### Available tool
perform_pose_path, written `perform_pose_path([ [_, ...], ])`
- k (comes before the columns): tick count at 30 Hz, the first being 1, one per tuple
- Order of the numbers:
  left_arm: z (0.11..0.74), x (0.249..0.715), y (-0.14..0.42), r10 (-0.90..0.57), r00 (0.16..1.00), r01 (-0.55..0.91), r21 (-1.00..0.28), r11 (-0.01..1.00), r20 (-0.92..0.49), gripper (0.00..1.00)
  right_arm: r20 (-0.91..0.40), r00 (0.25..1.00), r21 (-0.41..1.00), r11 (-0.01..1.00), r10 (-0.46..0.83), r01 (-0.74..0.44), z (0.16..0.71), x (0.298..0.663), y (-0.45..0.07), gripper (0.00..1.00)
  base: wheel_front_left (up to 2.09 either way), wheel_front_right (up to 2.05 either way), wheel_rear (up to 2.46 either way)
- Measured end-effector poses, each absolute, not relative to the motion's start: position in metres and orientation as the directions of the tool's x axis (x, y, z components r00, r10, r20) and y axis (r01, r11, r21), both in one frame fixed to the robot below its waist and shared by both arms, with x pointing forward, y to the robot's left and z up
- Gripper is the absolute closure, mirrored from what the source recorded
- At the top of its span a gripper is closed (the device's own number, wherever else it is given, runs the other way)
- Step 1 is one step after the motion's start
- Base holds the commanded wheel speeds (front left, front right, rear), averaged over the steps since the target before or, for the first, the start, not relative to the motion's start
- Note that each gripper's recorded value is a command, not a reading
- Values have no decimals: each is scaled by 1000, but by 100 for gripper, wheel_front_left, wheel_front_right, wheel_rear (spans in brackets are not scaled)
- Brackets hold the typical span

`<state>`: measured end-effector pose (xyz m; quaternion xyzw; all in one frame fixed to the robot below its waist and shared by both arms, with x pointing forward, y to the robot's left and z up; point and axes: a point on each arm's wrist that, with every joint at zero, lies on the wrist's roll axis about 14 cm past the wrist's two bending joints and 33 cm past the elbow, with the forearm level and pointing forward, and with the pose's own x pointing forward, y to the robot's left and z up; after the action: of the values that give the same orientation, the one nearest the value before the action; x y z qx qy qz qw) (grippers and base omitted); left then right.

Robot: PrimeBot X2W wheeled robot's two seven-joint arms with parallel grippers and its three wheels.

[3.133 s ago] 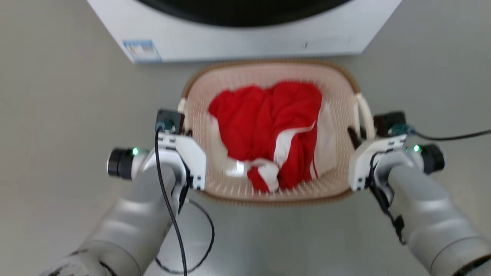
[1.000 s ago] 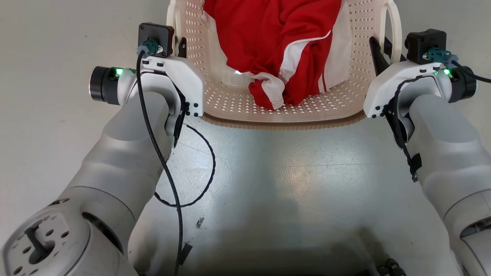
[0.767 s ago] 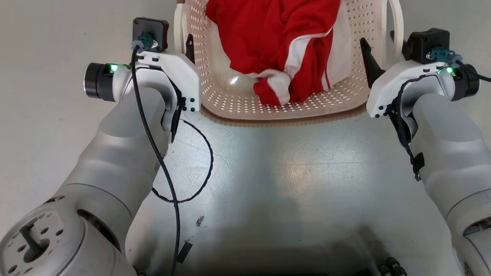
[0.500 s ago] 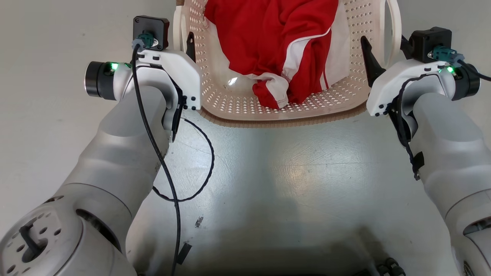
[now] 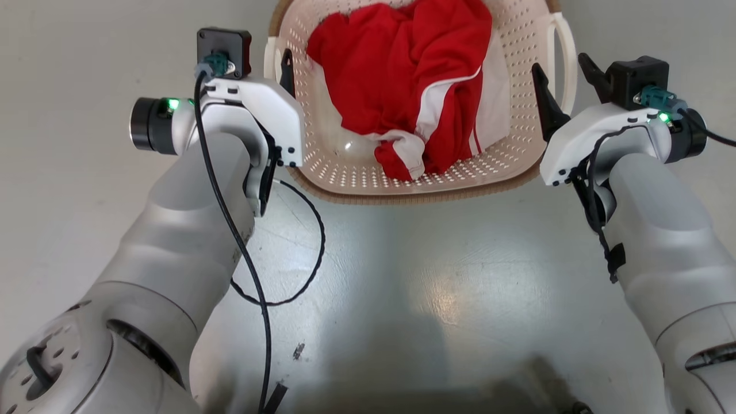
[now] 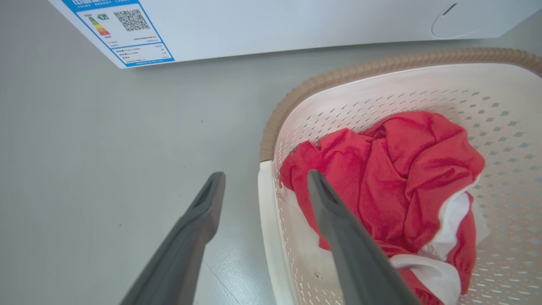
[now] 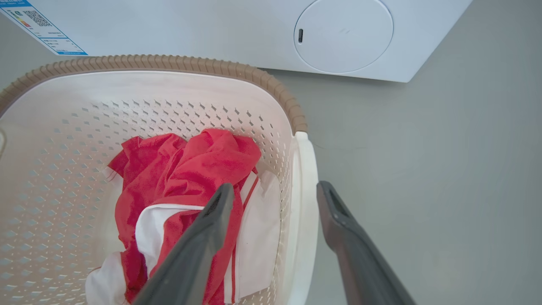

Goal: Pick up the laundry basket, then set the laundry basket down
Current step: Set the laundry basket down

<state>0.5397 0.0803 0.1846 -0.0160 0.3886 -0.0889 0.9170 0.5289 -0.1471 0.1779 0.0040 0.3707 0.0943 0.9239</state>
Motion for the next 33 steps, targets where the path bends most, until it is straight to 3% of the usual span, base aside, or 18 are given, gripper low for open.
perform_pose_path([
  [15,270,537,78,-197,795,141,-142,980,-574,0,-503,849,43,986,162,-163,274,542,-151,0,0,0,0],
  [33,381,495,113,-136,921,73,-180,981,-366,0,-274,955,-18,992,116,-125,397,500,-174,0,0,0,0],
])
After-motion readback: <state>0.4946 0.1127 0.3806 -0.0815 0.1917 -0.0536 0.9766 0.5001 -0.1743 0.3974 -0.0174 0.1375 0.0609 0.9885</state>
